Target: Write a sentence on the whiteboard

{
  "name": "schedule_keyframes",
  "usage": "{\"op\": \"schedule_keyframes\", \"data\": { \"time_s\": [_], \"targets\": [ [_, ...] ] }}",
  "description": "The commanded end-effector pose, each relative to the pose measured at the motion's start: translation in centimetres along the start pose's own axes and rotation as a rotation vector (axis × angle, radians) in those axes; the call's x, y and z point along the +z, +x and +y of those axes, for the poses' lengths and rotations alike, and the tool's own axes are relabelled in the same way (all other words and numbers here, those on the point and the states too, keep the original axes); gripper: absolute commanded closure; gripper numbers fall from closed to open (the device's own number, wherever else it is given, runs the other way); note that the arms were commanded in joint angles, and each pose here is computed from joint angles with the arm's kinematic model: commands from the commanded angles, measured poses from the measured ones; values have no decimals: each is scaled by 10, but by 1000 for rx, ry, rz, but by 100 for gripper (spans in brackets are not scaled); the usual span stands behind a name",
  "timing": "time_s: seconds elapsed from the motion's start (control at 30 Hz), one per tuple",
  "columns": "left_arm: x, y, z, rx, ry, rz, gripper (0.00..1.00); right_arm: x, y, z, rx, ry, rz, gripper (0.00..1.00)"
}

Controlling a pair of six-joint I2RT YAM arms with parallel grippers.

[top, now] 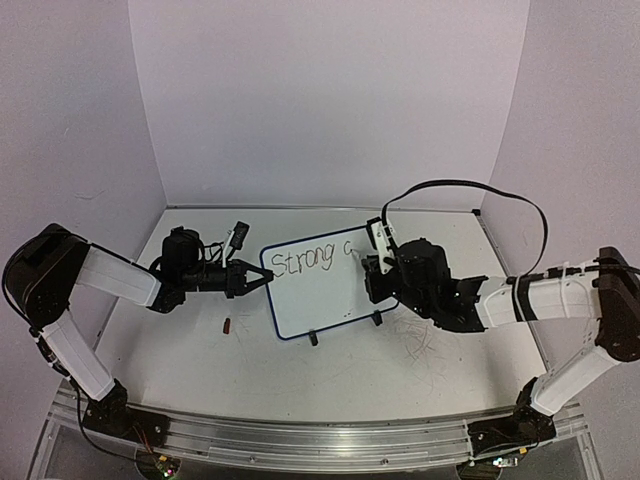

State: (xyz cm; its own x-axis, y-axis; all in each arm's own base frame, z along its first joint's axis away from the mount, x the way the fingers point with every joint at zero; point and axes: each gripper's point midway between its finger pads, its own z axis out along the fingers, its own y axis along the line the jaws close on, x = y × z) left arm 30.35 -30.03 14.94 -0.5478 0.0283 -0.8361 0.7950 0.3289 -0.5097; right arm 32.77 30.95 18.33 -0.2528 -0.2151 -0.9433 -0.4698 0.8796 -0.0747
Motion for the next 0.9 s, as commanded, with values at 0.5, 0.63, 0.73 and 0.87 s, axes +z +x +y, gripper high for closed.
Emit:
{"op": "schedule_keyframes", "data": {
  "time_s": [0.5, 0.63, 0.73, 0.87],
  "targets": [
    [-1, 2, 7, 17, -38, 25, 100, 7, -20, -8, 33, 28, -38, 100],
    [-1, 1, 7, 18, -38, 24, 100, 2, -10, -8, 33, 15, -11, 100],
    [-1, 1, 7, 18, -40, 24, 100, 1, -1, -7, 35, 7, 11, 100],
    [-1, 2, 7, 15, -40, 25, 100, -1, 7, -6, 38, -2, 28, 100]
  ]
}}
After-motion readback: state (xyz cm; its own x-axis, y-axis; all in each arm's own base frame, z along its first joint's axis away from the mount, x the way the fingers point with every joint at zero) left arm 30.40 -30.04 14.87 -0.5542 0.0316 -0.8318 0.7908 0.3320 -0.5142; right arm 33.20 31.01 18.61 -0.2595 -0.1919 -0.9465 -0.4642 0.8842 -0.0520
